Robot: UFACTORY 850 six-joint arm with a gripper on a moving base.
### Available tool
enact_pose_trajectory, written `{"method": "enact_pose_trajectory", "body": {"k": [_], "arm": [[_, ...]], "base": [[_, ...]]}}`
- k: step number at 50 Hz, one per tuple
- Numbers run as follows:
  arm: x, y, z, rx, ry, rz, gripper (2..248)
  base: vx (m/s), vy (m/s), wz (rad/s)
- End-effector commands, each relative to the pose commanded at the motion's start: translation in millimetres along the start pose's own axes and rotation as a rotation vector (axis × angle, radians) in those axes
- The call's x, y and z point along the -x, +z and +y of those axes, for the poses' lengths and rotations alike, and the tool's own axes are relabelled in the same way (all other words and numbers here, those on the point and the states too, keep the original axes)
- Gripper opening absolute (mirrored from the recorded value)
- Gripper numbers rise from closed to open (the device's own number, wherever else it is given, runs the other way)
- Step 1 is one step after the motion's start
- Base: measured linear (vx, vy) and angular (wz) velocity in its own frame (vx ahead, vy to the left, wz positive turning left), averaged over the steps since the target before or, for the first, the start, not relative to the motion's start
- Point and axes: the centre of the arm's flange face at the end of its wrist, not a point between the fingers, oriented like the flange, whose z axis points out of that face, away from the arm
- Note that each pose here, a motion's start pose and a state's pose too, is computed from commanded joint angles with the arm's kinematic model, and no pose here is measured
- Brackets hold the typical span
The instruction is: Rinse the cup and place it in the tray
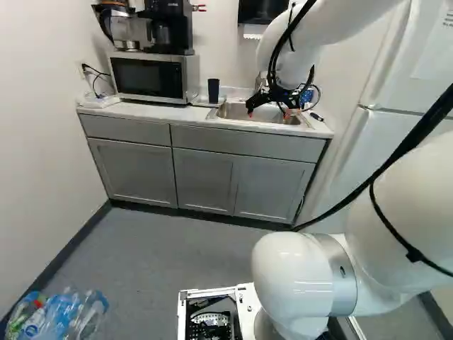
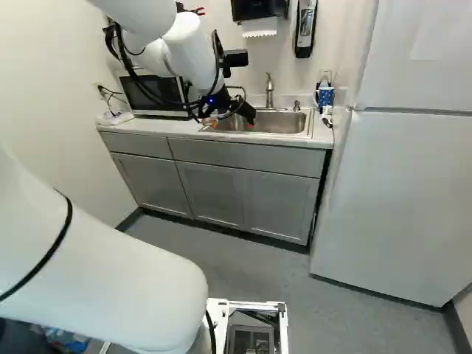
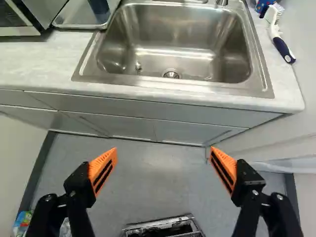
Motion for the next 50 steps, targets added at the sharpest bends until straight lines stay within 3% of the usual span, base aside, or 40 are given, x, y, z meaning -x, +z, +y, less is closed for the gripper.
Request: {"method": "enact_pose_trajectory", "body": {"k": [17,50], "arm": [[0.0,0.0,0.0,0.0,0.0,0.0,247],[0.9,0.9,-0.3,-0.001,0.0,0.002,247]], "base": [[-0.106,0.054,0.019],[-0.001,0.001,0.002]]}}
